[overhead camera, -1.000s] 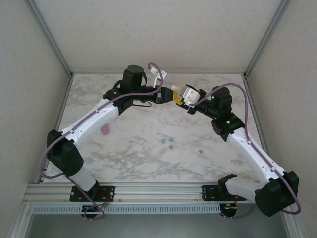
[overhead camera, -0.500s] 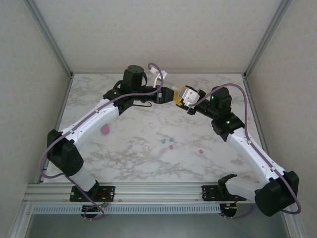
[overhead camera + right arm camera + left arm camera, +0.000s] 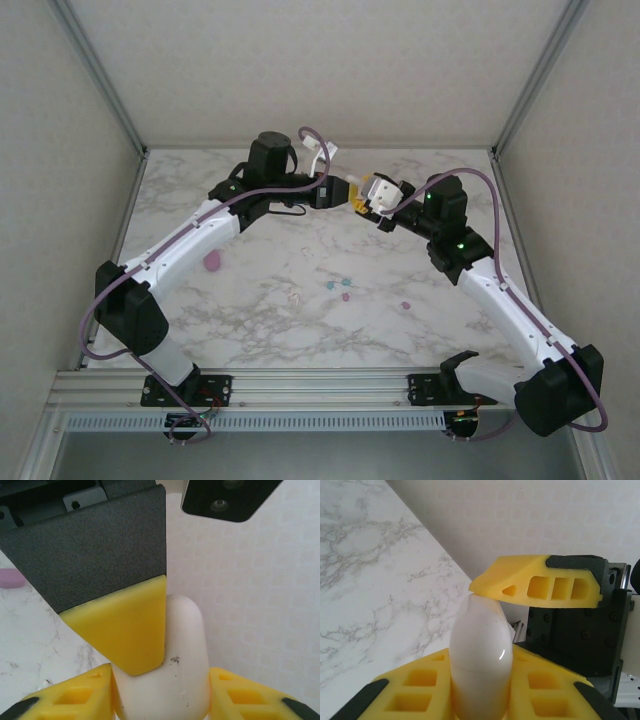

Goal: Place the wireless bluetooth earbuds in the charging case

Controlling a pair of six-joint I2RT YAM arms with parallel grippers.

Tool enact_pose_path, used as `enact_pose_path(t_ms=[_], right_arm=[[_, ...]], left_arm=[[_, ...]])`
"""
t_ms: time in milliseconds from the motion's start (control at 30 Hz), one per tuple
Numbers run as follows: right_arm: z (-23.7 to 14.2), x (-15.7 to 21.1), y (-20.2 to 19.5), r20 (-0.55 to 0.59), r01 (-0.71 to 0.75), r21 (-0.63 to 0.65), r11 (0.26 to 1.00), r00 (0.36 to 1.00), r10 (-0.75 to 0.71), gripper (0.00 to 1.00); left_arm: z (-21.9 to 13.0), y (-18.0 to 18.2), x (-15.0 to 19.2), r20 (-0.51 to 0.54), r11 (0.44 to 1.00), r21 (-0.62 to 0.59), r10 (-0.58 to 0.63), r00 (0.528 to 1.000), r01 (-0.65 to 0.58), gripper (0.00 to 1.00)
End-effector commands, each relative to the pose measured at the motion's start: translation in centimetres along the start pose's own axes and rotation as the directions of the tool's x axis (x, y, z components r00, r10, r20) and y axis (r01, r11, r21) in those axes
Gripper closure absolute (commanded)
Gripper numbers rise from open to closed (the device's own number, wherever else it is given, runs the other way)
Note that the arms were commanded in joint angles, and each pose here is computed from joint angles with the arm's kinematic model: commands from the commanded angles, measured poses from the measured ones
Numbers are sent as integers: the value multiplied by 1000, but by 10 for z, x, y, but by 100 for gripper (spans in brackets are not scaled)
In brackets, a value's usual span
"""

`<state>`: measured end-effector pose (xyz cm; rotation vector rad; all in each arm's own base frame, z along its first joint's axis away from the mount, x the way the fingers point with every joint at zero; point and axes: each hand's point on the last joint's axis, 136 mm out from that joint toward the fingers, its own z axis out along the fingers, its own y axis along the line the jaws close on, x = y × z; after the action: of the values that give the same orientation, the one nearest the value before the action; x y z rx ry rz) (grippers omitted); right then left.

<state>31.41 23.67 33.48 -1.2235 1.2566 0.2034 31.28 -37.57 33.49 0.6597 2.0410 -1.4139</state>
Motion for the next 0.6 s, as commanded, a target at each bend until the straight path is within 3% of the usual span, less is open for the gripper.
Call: enact_pose_path(t_ms=[0,133,233,333,367,467,567], right_arm=[[-1,-19,-3,44,12,-14,1000,999,-12,53],[-9,-28,-19,47,-107,32,994,993,106,41],[-20,-27,-40,23,-358,66,931,934,357,37],[-28,-21,-60,-21,-609,96,787,789,614,36],[-27,-20,-62,-29,-681,84,728,728,685,37],[-24,-31,-60,-35,-824,-34,565,566,824,38],[-14,-30,-66,-64,-946,-27,323,324,944,40]], left_arm=[[-3,-14,-7,12,998,25,50,999,-50,85],[-13,-13,-18,87,995,-28,101,991,-99,90],[-34,-16,-33,217,979,-84,199,956,-185,91],[-55,-22,-36,344,931,-141,364,866,-336,92],[-62,-26,-35,387,903,-161,430,816,-399,90],[-75,-28,-31,454,827,-237,559,694,-510,91],[-79,-26,-26,439,781,-281,621,649,-558,92]])
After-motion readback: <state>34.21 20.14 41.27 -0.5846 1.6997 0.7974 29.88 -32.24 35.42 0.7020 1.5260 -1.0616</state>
